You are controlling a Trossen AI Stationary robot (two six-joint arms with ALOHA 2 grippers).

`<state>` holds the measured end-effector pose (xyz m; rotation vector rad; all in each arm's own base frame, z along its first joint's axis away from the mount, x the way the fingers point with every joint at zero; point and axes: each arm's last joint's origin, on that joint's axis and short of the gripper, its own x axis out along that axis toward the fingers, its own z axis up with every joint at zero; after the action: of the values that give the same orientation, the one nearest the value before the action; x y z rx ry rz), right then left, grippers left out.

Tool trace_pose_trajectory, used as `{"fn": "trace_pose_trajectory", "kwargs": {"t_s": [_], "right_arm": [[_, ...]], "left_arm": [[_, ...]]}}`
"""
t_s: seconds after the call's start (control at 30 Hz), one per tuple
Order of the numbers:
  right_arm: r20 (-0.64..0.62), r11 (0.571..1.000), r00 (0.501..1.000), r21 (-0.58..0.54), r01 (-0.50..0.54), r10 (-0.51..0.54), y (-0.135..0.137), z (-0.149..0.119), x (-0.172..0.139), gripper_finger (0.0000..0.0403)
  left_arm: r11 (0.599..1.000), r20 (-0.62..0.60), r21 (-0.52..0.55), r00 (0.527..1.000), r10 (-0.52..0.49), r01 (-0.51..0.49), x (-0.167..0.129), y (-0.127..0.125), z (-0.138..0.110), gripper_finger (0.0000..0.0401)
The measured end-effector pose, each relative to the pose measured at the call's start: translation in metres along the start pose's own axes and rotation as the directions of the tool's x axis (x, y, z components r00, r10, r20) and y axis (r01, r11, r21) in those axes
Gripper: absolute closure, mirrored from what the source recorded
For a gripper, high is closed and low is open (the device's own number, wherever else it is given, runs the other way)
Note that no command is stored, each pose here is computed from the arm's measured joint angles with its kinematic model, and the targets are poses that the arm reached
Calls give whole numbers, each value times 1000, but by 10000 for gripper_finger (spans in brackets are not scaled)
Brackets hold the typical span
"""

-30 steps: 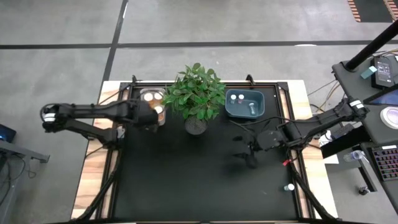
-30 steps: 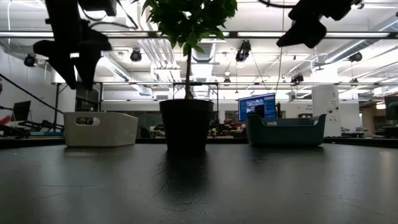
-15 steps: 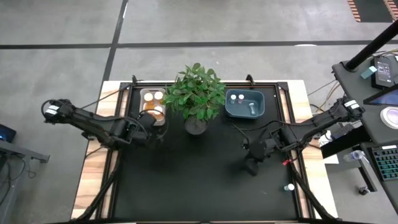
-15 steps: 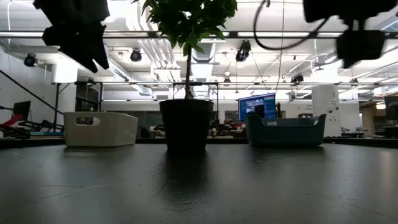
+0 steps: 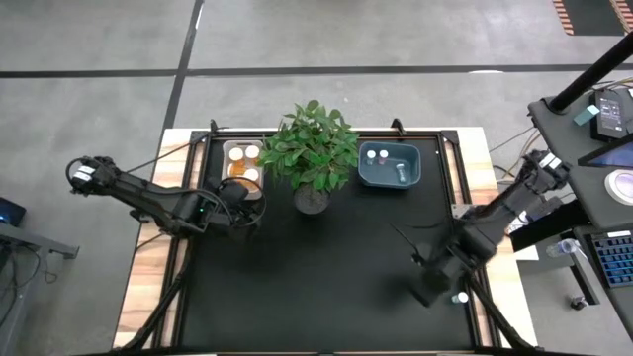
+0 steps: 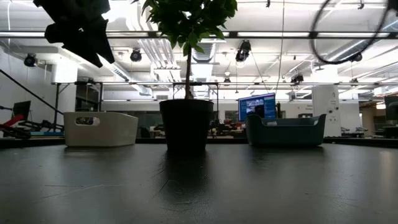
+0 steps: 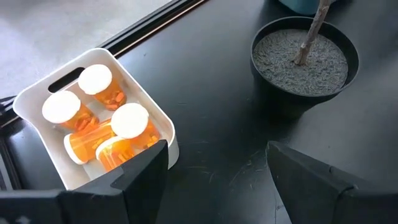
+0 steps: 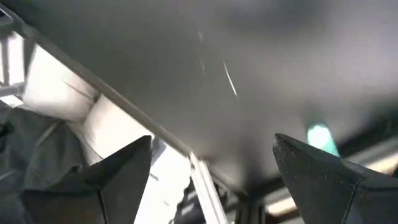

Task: Pick and place medicine bottles into bin by pill shape (circle, oval)
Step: Put the small blue pill bottle into the blue bin

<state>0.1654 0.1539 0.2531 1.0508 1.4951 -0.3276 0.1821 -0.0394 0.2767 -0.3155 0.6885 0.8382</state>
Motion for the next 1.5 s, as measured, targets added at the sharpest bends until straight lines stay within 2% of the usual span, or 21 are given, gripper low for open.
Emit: {"fn": "trace_pose_trajectory", "kwargs": {"t_s": [0.17, 0.3, 0.47, 0.6, 0.77, 0.93, 1.1, 1.27, 1.5], "right_arm": [[-52, 997, 996, 13, 72, -71, -10, -33, 8, 78], [-101, 974, 980, -168, 154, -172, -24, -57, 11, 78], [-76, 880, 957, -419, 224, -280, -41, -72, 15, 78], [-45, 809, 958, -548, 213, -282, -45, -76, 17, 78], [47, 698, 961, -678, 231, -273, -46, -75, 23, 78], [94, 596, 930, -743, 303, -356, -45, -74, 40, 78], [113, 520, 903, -785, 337, -414, -42, -75, 58, 78], [84, 502, 877, -792, 346, -473, -42, -76, 69, 78], [96, 474, 863, -803, 362, -496, -45, -81, 76, 78]], "left_arm": [[1000, 0, 1, 1000, -2, 2, 0, 0, 0, 147], [1000, 0, 6, 1000, -2, 2, 0, 0, 0, 147], [1000, 0, 6, 1000, -3, 3, 0, 0, 0, 147], [1000, 0, 6, 1000, -2, 2, 0, 0, 0, 147], [1000, 1, 6, 1000, -3, 3, 0, 0, 0, 147], [1000, 0, 7, 1000, -2, 2, 0, 0, 0, 147], [1000, 0, 7, 1000, -2, 2, 0, 0, 0, 147], [1000, 0, 4, 1000, -3, 3, 0, 0, 0, 147], [1000, 0, 2, 1000, -3, 3, 0, 0, 0, 147]]}}
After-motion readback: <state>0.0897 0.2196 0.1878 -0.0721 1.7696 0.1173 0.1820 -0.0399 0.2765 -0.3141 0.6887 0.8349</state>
